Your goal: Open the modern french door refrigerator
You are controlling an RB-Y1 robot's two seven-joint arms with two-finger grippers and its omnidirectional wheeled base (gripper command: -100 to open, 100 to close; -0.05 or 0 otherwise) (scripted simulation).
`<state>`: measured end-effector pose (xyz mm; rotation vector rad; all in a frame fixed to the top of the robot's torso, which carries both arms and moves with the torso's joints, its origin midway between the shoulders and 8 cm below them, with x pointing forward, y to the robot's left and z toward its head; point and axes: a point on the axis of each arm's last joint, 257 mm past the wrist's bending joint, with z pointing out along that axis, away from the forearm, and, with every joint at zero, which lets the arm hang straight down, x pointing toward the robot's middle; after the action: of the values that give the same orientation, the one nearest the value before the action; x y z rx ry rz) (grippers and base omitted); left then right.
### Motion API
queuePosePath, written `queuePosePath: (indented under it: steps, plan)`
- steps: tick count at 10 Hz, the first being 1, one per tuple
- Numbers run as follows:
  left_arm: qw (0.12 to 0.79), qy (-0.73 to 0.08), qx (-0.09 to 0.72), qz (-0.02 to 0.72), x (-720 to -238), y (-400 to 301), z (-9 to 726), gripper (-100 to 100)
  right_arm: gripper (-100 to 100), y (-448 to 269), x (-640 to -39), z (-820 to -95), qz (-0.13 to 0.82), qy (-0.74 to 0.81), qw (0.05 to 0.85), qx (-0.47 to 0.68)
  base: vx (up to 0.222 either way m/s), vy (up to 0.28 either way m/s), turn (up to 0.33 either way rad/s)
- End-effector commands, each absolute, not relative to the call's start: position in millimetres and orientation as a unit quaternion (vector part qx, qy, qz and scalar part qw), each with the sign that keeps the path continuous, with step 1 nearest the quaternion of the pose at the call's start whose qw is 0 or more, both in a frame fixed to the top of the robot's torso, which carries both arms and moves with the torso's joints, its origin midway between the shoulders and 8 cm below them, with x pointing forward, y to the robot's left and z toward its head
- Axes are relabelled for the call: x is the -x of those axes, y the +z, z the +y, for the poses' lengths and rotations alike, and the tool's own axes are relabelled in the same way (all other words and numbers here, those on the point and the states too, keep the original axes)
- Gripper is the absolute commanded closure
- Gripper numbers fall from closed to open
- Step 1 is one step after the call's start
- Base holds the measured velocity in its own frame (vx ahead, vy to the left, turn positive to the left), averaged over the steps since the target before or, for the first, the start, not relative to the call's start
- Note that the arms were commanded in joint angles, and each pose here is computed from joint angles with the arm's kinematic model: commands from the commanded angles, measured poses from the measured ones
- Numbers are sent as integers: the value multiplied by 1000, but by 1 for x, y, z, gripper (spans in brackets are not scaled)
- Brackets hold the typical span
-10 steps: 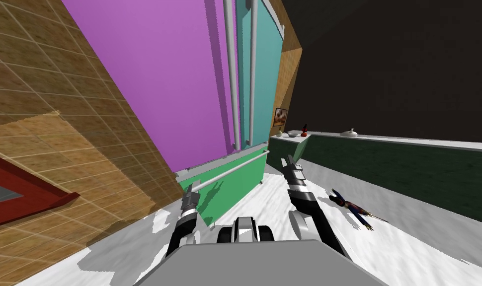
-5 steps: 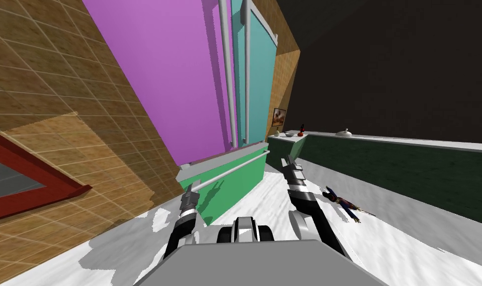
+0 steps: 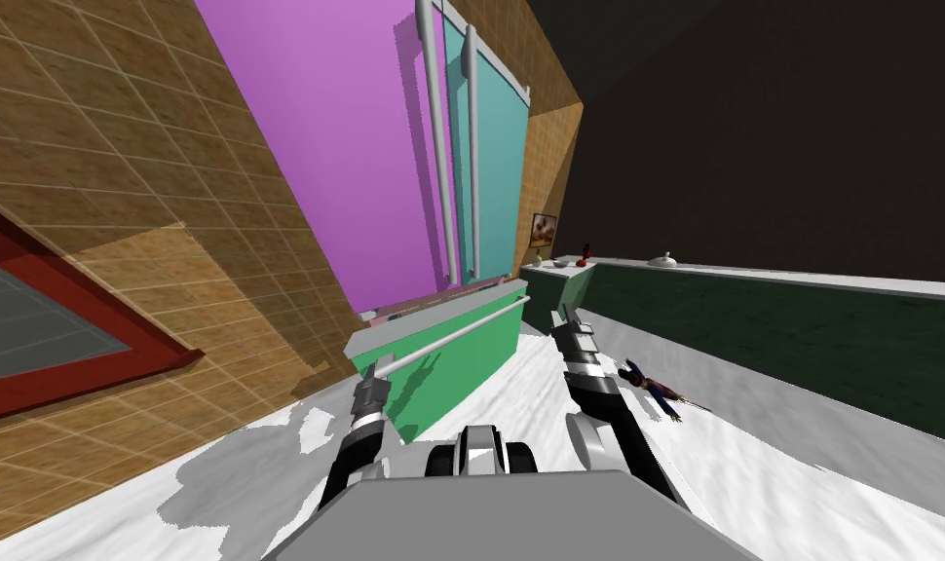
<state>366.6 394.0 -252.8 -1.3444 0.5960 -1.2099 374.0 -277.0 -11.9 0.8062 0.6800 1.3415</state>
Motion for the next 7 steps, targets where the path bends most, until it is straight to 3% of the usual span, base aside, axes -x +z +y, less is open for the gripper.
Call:
queuePosePath:
  steps: [1,5,7]
  plan:
    - [578,-517,577,256,-363,-255,392,100,0,-12,-374,-277,300,592,658,-356,-99,-73,10]
    - [578,-519,575,257,-359,-253,389,100,0,-12,-374,-277,300,592,658,-356,-167,-109,10]
    - [577,-517,577,258,-356,-256,389,100,0,-12,-374,-277,300,592,658,-356,-95,-57,5]
